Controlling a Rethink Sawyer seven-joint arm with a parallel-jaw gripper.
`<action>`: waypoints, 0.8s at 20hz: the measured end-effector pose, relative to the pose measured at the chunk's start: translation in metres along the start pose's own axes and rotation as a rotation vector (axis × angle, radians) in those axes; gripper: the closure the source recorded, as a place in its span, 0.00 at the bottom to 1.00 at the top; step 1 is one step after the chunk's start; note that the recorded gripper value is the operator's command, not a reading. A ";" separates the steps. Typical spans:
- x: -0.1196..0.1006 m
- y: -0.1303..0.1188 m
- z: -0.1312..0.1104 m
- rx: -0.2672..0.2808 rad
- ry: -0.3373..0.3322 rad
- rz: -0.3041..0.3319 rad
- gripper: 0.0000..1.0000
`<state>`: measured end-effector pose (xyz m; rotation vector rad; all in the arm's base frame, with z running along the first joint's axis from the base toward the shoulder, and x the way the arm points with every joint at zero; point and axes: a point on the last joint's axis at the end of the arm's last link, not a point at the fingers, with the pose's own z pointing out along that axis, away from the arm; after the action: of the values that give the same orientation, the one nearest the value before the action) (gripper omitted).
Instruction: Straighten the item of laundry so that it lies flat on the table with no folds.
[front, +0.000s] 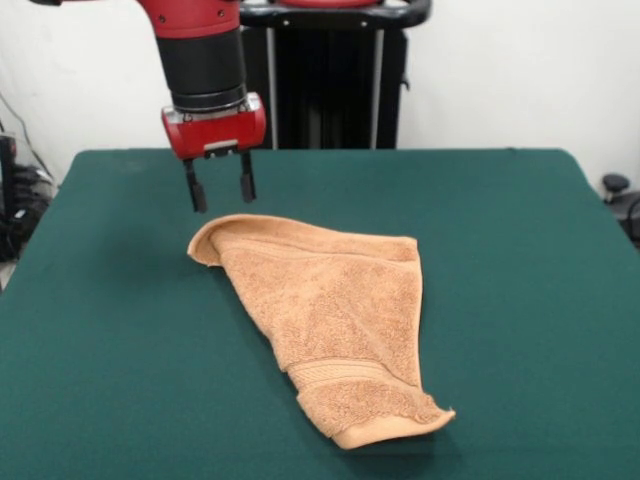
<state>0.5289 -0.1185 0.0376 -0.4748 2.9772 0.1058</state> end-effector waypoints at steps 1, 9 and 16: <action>0.001 0.000 0.000 0.003 0.003 -0.001 0.00; 0.006 -0.005 -0.008 0.041 0.028 0.009 0.00; 0.016 -0.009 -0.016 0.084 0.071 0.043 0.00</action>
<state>0.5149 -0.1334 0.0509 -0.4139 3.0470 -0.0327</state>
